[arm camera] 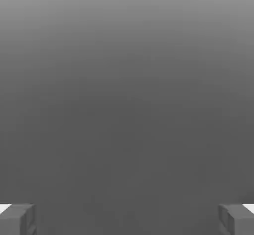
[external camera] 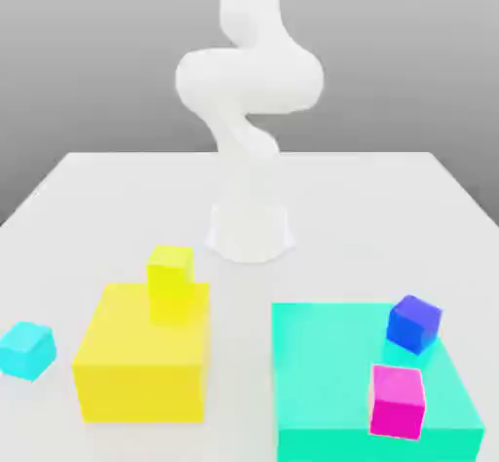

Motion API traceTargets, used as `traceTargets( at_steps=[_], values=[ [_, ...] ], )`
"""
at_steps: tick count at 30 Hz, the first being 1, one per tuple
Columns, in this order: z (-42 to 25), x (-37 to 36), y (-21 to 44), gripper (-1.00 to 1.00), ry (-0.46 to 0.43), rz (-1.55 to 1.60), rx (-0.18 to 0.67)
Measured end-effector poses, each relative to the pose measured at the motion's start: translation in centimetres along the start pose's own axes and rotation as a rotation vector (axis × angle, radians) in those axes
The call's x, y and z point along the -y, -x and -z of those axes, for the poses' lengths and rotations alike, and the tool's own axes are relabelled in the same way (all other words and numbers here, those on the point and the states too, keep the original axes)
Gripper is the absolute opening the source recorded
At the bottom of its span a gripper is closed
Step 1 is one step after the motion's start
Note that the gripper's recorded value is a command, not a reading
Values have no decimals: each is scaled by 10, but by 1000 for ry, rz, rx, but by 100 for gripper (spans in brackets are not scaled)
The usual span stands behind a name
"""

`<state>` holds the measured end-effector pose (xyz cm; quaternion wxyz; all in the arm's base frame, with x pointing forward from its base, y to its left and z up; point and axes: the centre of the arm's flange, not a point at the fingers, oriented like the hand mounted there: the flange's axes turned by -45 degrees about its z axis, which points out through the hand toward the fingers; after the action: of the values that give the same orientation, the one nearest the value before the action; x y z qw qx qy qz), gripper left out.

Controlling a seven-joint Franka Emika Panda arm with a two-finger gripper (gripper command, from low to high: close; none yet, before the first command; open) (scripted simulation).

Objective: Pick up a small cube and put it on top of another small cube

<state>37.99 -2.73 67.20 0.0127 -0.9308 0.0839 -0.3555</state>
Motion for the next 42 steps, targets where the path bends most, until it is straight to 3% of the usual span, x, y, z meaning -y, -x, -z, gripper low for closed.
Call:
traceTargets(
  at_steps=[11,24,29,30,37,42],
  values=[
    [-200,-154,59,0,242,-698,254],
    [-327,-328,274,0,633,-1534,450],
    [-369,-342,327,0,672,-1599,463],
    [-377,-342,335,-100,673,-1600,463],
    [-378,-343,337,-100,673,-1601,461],
    [-340,-338,300,-100,668,-1599,459]
  ],
)
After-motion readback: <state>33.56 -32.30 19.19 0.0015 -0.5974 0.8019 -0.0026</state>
